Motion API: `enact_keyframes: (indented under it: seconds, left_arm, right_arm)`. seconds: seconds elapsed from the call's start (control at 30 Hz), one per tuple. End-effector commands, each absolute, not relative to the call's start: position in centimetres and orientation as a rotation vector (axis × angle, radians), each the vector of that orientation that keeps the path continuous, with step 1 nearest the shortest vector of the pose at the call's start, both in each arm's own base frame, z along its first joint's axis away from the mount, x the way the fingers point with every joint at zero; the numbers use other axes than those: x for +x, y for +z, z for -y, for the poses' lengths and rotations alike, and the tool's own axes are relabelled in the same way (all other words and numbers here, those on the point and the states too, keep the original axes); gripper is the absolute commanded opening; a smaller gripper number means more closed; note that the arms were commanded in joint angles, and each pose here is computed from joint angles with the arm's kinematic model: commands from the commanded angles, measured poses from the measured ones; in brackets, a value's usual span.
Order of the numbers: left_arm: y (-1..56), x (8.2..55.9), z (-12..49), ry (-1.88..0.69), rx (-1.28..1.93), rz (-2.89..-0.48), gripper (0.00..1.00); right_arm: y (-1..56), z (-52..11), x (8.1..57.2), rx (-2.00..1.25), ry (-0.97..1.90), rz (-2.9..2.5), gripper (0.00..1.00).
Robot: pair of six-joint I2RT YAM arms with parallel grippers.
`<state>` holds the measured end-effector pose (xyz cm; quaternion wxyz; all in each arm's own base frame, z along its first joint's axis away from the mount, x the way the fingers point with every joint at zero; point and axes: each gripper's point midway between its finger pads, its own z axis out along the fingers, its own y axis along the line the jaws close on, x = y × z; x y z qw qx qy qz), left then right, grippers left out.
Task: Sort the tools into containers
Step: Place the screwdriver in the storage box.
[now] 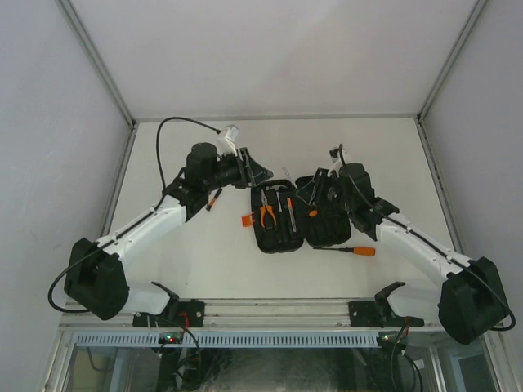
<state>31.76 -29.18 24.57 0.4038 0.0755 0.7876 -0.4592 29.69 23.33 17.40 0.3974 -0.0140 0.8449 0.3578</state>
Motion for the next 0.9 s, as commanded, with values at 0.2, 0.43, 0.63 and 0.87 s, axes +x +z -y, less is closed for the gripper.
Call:
enact_keyframes:
  seconds: [0.2,0.43,0.63,0.87]
  left_arm:
    - [24.0,34.6,23.6,-0.905,0.045,-2.040,0.48]
    - [22.2,34.6,23.7,-0.916,0.016,-2.090,0.47]
    - [21.4,34.7,23.6,-0.903,0.013,-2.111,0.47]
    - [21.3,35.0,23.4,-0.900,0.002,-2.118,0.46]
  right_arm:
    - [14.9,-19.0,29.6,-0.015,0.673,-2.286,0.00]
    - [13.4,-18.7,30.2,0.036,0.684,-2.337,0.00]
    - [13.3,-19.1,29.5,-0.207,0.607,-2.347,0.05]
    - [12.1,-20.1,27.1,-0.642,0.362,-2.347,0.46]
